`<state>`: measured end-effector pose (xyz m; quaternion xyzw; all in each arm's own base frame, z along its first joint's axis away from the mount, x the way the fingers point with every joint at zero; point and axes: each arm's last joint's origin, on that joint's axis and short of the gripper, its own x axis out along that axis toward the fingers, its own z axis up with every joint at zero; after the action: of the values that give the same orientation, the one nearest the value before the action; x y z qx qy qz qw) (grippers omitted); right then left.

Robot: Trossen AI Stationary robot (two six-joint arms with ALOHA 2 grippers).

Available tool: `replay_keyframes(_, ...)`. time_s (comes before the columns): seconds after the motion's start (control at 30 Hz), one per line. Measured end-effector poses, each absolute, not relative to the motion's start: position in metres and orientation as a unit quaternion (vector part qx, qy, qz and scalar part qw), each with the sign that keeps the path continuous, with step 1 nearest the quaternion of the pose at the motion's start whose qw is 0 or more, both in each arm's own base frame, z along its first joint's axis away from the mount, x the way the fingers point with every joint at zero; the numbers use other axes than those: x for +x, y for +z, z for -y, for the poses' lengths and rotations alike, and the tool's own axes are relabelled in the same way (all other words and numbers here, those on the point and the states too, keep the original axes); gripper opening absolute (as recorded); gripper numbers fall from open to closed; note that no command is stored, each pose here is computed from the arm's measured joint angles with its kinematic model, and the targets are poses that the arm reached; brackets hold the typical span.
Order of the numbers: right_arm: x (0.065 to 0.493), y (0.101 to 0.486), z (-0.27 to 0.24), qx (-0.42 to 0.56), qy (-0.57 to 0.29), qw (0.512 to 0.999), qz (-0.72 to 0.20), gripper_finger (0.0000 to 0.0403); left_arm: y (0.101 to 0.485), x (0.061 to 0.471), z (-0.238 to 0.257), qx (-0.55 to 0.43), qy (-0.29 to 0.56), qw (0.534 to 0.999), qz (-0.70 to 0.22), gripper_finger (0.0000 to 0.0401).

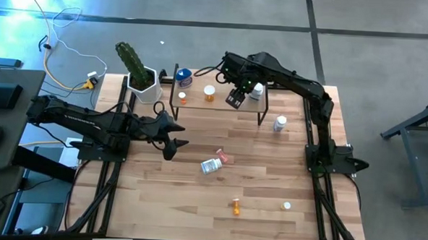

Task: Pick and place medicine bottles onto shelf by color
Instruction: Put the top big white pill bottle on the shelf

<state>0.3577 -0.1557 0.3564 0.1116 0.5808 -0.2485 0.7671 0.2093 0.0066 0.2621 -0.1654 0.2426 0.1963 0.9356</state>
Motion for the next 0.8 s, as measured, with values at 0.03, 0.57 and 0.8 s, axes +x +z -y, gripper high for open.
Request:
replay_keyframes(0.03, 0.357, 0.360, 0.156, 0.111, -0.250, 0.771, -0.575, 0.0204, 0.262, 0.209, -0.007, -0.165, 0.196, 0.936, -0.243, 0.0280)
replay_keyframes(0.57, 0.336, 0.411, 0.135, 0.133, -0.263, 0.811, -0.505, 0.0204, 0.260, 0.207, 0.018, -0.168, 0.164, 0.937, -0.258, 0.0280)
replay_keyframes(0.8, 0.331, 0.427, 0.098, 0.122, -0.243, 0.829, -0.489, 0.0204, 0.248, 0.194, 0.032, -0.168, 0.174, 0.914, -0.325, 0.0280)
